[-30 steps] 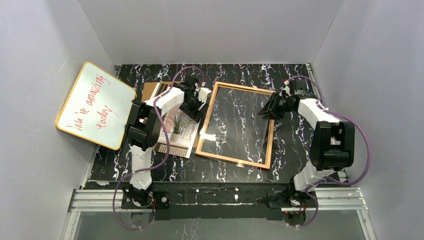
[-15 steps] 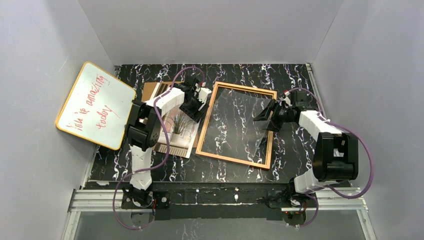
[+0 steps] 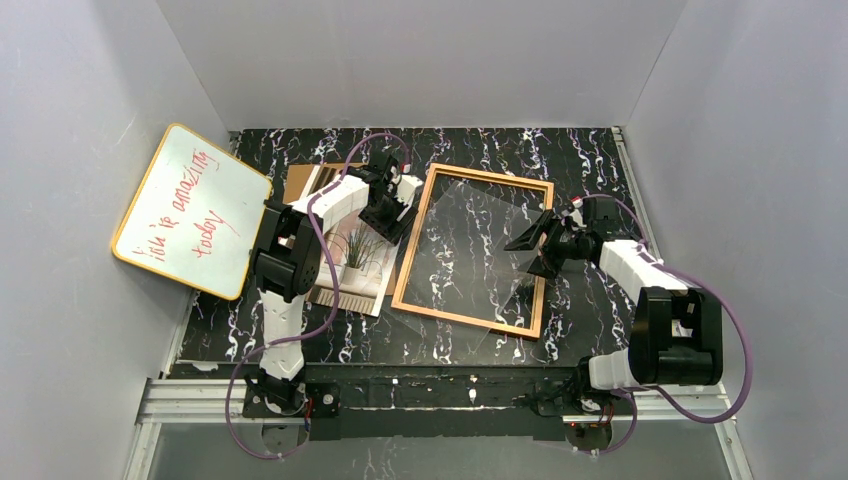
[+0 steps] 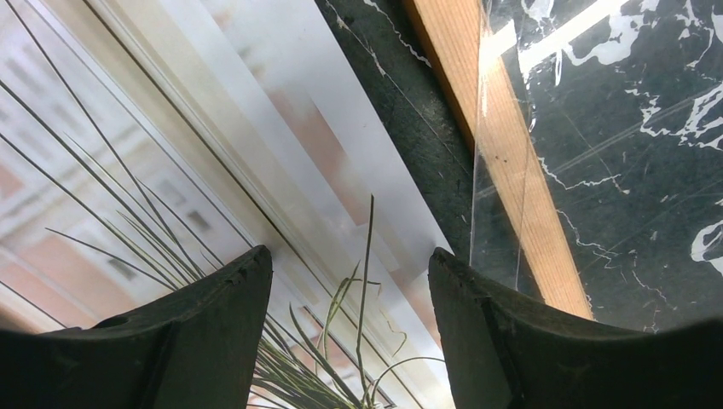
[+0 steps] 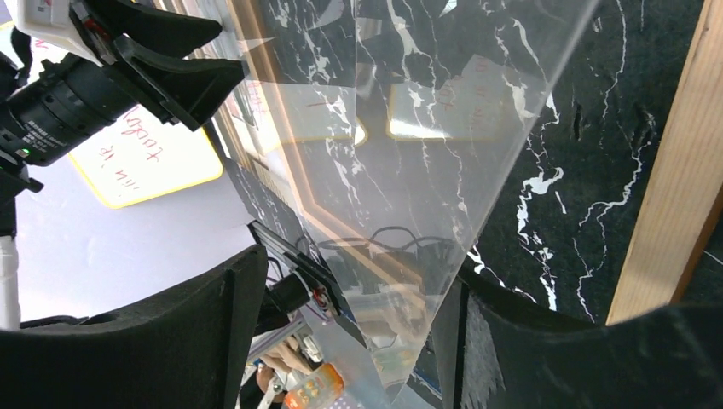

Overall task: Put the photo into the frame
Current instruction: Place the photo frame item in the photo frame.

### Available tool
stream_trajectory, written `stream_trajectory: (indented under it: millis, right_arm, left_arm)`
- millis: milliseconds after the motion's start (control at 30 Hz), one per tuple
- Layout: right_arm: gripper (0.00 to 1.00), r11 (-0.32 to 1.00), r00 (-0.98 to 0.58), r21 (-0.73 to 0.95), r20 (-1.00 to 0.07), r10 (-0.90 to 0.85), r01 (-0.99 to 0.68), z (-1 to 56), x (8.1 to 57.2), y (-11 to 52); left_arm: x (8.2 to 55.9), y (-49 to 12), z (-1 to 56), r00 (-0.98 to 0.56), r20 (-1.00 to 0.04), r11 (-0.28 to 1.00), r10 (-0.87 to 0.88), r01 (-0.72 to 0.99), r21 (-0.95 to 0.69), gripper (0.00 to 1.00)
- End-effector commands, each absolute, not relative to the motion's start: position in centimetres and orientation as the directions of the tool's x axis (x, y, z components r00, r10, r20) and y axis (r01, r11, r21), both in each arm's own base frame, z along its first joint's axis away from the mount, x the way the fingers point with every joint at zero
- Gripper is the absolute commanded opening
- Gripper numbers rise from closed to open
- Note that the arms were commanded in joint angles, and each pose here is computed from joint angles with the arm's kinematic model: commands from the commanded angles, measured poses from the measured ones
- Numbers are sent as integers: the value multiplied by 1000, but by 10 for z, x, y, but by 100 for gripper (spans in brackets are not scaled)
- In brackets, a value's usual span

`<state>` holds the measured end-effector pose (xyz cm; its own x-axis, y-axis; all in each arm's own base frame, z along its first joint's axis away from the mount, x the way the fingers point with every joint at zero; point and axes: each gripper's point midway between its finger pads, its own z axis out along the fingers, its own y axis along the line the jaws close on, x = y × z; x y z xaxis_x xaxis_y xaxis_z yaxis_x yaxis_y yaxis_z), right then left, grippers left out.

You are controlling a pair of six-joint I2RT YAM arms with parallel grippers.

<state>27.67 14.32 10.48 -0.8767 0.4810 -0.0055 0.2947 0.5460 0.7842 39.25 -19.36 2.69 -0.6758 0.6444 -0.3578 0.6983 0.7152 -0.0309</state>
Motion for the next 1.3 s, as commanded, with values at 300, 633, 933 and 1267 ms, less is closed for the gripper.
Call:
stream_trajectory:
  millis: [300, 633, 933, 1267]
  right_arm:
    - [76, 487, -804, 865, -199, 560, 124, 156, 328, 143]
    - [64, 469, -829, 883, -245, 504, 24, 161, 356, 151]
    - [54, 540, -812, 841, -306, 497, 13, 140, 369, 142]
    - [95, 607, -849, 774, -190, 493, 179, 88, 365, 132]
  left_arm:
    - [373, -198, 33, -674, -344, 693, 654, 716, -84, 64]
    - [375, -198, 39, -676, -356, 702, 645, 709, -73, 64]
    - [383, -198, 40, -692, -359, 723, 627, 688, -64, 62]
    - [380, -195, 40, -689, -352, 720, 633, 692, -59, 62]
